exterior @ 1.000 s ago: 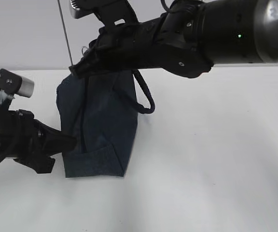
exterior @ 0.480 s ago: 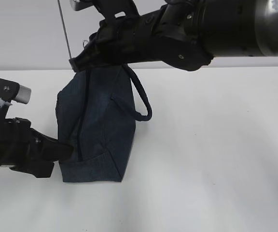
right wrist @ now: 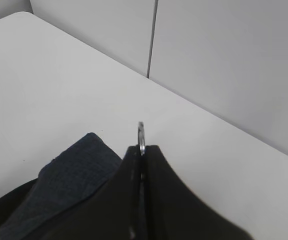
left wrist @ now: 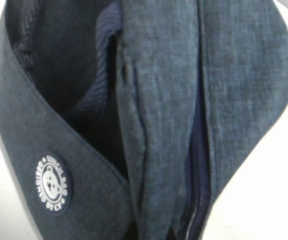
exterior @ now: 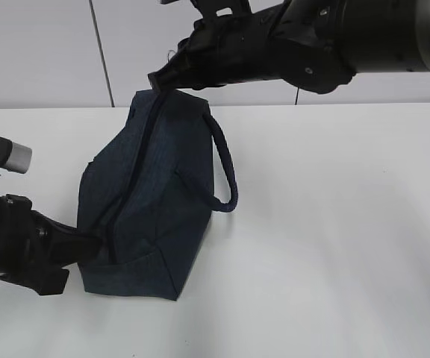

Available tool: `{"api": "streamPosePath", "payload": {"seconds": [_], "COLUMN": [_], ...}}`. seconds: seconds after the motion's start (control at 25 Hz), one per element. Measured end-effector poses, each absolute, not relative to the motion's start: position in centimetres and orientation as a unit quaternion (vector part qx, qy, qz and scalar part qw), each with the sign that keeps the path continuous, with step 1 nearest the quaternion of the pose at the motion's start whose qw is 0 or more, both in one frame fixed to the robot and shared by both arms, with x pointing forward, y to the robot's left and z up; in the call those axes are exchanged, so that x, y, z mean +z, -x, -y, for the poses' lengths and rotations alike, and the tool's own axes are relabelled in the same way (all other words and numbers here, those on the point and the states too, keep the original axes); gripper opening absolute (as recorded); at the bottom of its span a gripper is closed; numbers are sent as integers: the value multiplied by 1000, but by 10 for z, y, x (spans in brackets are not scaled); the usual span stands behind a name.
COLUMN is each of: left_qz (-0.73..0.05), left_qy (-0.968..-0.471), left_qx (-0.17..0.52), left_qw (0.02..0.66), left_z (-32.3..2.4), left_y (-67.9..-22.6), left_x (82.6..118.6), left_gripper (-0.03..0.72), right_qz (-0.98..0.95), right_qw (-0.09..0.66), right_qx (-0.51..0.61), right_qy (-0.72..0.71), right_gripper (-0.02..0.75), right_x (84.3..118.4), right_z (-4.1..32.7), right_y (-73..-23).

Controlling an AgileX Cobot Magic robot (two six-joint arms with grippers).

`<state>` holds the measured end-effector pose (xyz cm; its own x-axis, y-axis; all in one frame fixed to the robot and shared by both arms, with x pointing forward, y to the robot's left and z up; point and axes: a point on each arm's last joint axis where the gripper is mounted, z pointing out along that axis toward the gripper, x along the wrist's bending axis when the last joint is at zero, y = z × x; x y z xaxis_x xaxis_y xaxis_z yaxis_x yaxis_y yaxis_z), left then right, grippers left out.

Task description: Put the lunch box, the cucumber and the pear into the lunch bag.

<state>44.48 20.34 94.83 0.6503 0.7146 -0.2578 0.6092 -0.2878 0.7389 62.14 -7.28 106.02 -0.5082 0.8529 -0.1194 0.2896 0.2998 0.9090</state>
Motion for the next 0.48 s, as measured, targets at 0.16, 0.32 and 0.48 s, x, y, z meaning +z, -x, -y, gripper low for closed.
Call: {"api": "streamPosePath", "payload": {"seconds": [0.16,0.32,0.48], "left_qz": [-405,-404,-422], "left_qy": [-802,-801,-796], "left_qx": [76,85,83], "left_qw": [433,434,427], "left_z": [-205,-206,-209], "left_y": [-441,-439,-436], "left_x": [954,958,955], "left_gripper": [6,6,6], "right_qz": [-744,-747,-743], "right_qw": [312,310,312], "right_qx": [447,432,435], "right_qy": [-387,-399,-402], "right_gripper": [0,0,0], "right_x": [1052,1035,1030], "right_z": [74,82,88], "right_y": [-627,-639,-646]}}
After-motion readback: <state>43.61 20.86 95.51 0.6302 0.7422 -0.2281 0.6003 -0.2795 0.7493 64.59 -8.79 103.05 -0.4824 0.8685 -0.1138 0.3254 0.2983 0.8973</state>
